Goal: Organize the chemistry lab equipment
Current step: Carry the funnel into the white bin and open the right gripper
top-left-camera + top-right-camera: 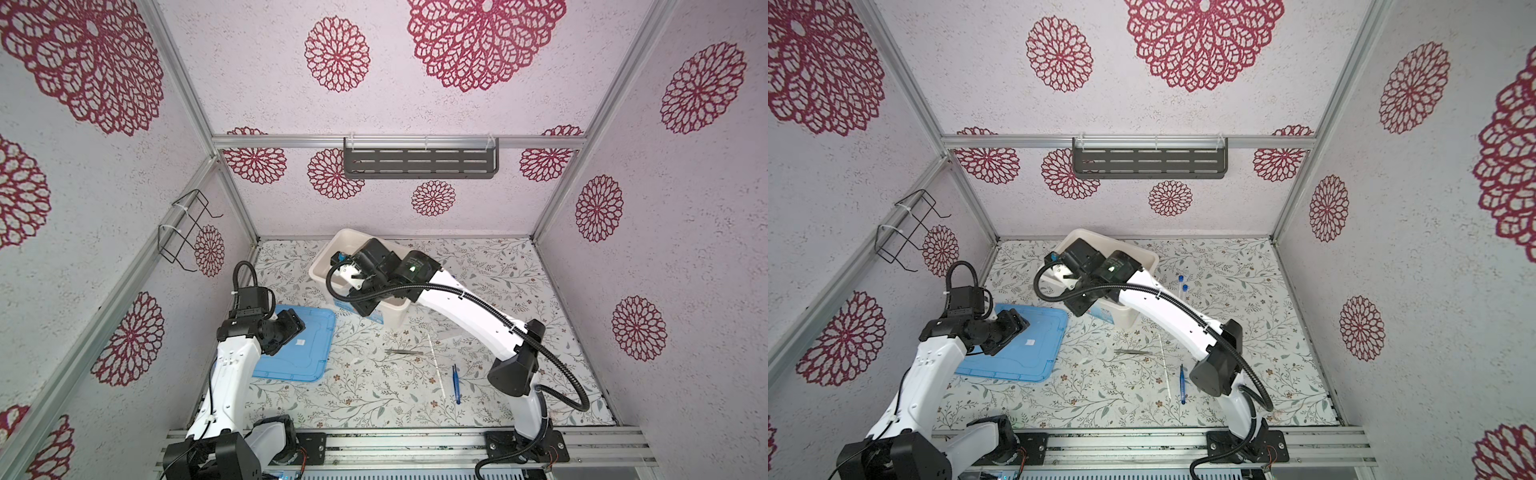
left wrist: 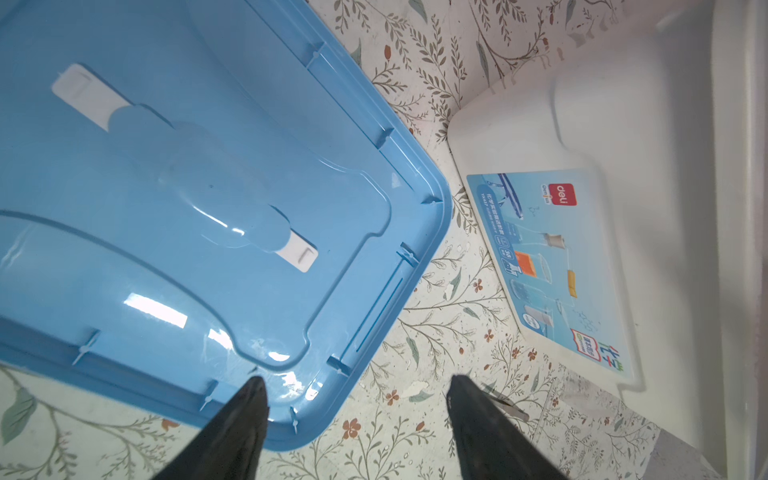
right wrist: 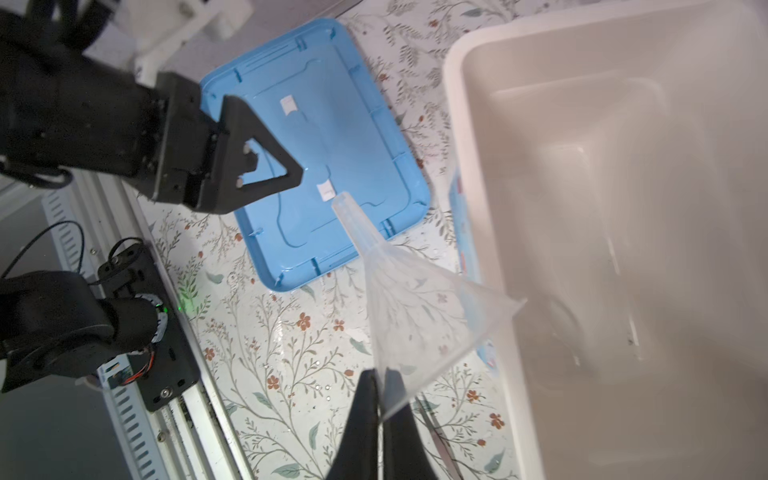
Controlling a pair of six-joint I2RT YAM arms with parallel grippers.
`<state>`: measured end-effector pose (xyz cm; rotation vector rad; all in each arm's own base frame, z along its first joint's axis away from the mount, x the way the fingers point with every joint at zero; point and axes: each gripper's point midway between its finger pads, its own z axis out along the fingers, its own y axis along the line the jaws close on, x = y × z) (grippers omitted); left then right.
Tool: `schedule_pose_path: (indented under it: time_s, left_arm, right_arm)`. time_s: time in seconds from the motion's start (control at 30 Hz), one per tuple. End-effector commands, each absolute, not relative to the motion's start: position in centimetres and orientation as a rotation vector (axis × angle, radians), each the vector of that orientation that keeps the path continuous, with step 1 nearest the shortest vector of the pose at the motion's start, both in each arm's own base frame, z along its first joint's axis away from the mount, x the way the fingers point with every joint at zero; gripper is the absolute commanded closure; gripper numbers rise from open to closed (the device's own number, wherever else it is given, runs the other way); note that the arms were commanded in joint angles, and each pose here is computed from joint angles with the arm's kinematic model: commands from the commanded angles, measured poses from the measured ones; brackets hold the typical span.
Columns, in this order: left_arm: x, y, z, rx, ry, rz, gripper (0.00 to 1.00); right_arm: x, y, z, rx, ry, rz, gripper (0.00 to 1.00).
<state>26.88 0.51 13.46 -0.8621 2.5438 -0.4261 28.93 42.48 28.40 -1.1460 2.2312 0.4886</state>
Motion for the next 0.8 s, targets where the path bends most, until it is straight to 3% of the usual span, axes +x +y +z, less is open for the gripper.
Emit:
schedule_pose_path:
  time_s: [0.0,0.17,0.37,0.6,0.77]
  left_arm:
    - [27.1,1.2,13.7,-0.87,2.514,-0.389,0.28]
    - [27.1,0.9,13.6,-0.894,2.514,-0.422,0.27]
    - [26.8,0.5,13.0,-0.931,2.512,-0.459,0.28]
    - [26.6,0.6,13.3,-0.931,2.508,-0.446,0.28]
    - [26.5,0.7,13.3,-0.935,2.495,-0.441,0.28]
  right_arm:
    - [33.8,37.9,28.9,-0.992,2.257,0.304,1.0]
    - [38.3,34.8,27.3,-0.885,2.275,0.078,0.99]
    - [41.4,33.0,23.5,-0.95,2.303,-0.165,0.99]
    - [43.0,33.6,20.2,-0.973,2.347,-0.166,0.99]
    - [44.9,33.4,17.7,-0.84,2.394,-0.188,0.98]
